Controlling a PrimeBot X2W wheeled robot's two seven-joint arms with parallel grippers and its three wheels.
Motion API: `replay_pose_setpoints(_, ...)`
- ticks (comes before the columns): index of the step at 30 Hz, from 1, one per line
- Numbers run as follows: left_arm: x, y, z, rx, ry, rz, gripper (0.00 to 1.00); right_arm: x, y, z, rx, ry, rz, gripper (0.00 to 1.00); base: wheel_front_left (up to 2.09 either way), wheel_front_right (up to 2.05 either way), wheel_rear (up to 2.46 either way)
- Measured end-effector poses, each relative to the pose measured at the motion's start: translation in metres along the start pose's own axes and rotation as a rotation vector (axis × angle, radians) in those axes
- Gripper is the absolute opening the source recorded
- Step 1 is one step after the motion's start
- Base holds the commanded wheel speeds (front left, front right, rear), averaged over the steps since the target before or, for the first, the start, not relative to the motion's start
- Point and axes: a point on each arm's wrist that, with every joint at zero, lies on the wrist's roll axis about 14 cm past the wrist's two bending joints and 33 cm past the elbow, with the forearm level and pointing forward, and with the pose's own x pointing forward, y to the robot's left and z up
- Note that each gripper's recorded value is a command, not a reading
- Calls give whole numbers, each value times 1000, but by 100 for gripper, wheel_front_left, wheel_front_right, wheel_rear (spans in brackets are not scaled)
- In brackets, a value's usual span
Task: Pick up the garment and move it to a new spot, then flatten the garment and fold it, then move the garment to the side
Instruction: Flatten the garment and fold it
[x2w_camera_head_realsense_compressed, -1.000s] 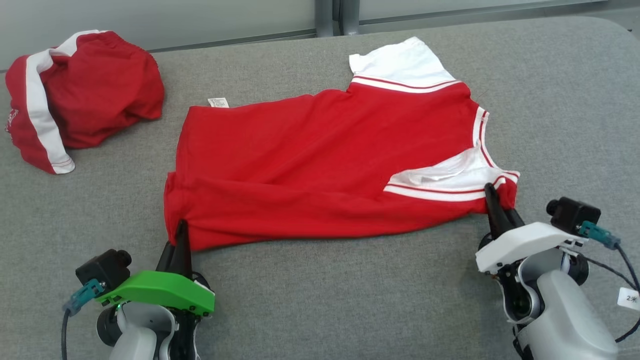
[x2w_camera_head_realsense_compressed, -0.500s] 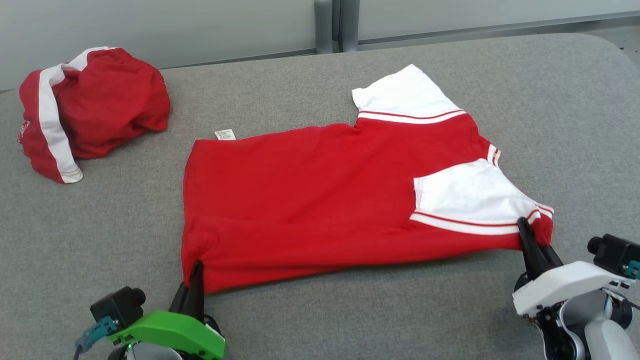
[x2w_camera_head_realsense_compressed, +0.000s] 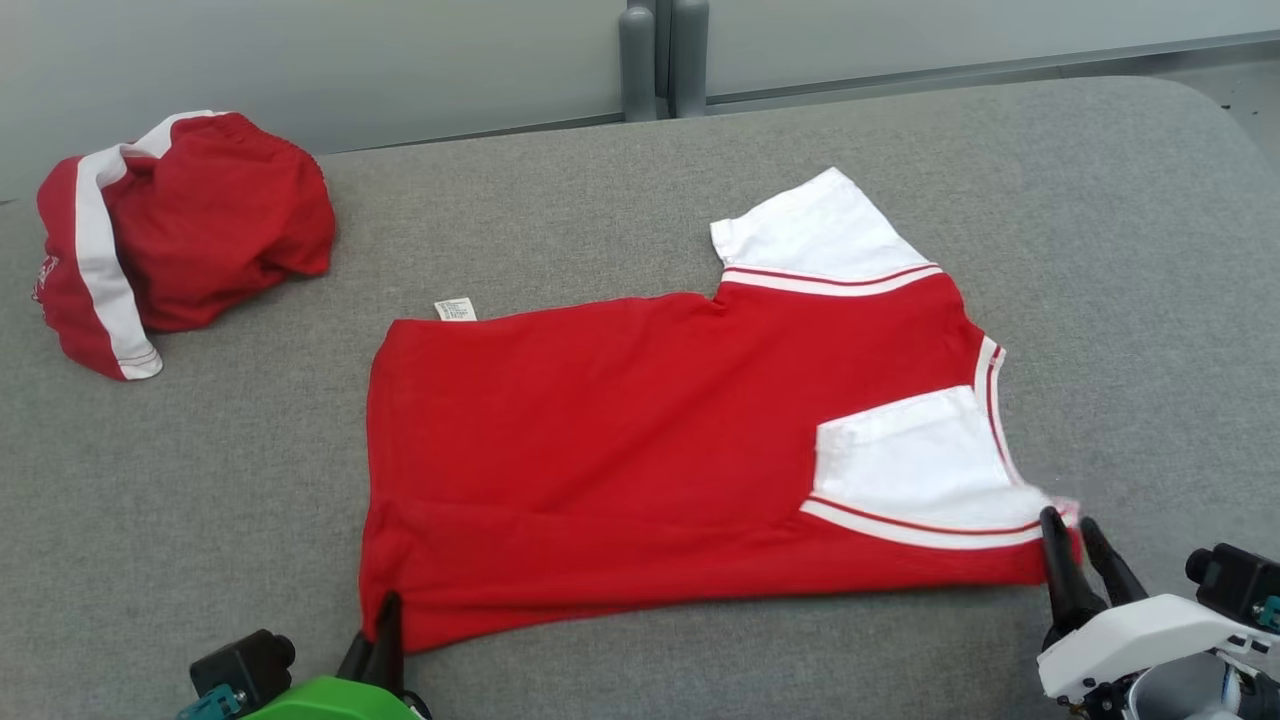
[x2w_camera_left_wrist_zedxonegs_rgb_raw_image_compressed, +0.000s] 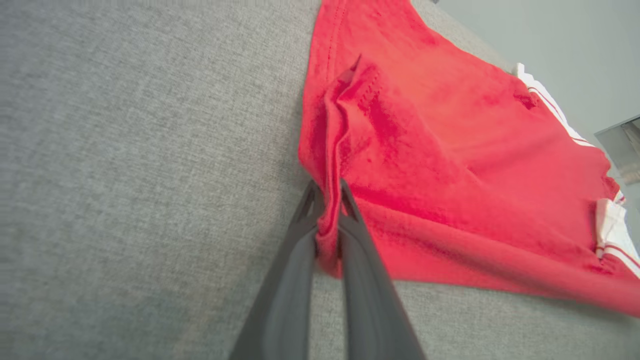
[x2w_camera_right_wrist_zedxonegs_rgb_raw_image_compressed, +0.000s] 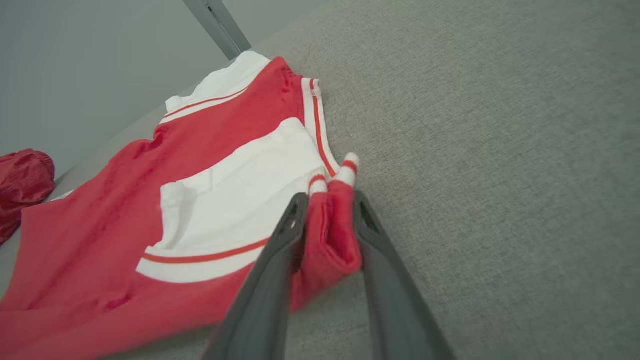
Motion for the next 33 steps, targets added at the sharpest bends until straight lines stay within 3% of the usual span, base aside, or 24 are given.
replay_pose_setpoints(1,0,0,1,3,-6,0,100,0,-1,0,0,-3,-3,100,0,0,0)
replay_pose_setpoints(9,1,9,29,74,-82,11,100,-5,-19,13,-33,-60,-55,100,0,0,0)
replay_pose_setpoints(14,11,4,53,186,-109,-18,100,-3,-18,28,-69,-105,-57,100,0,0,0)
replay_pose_setpoints(24,65,-30,94,381,-59,-123,100,15,9,60,-140,-191,13,100,0,0,0)
replay_pose_setpoints(33,121,-15,102,465,34,-56,100,31,21,64,-150,-198,42,100,0,0,0)
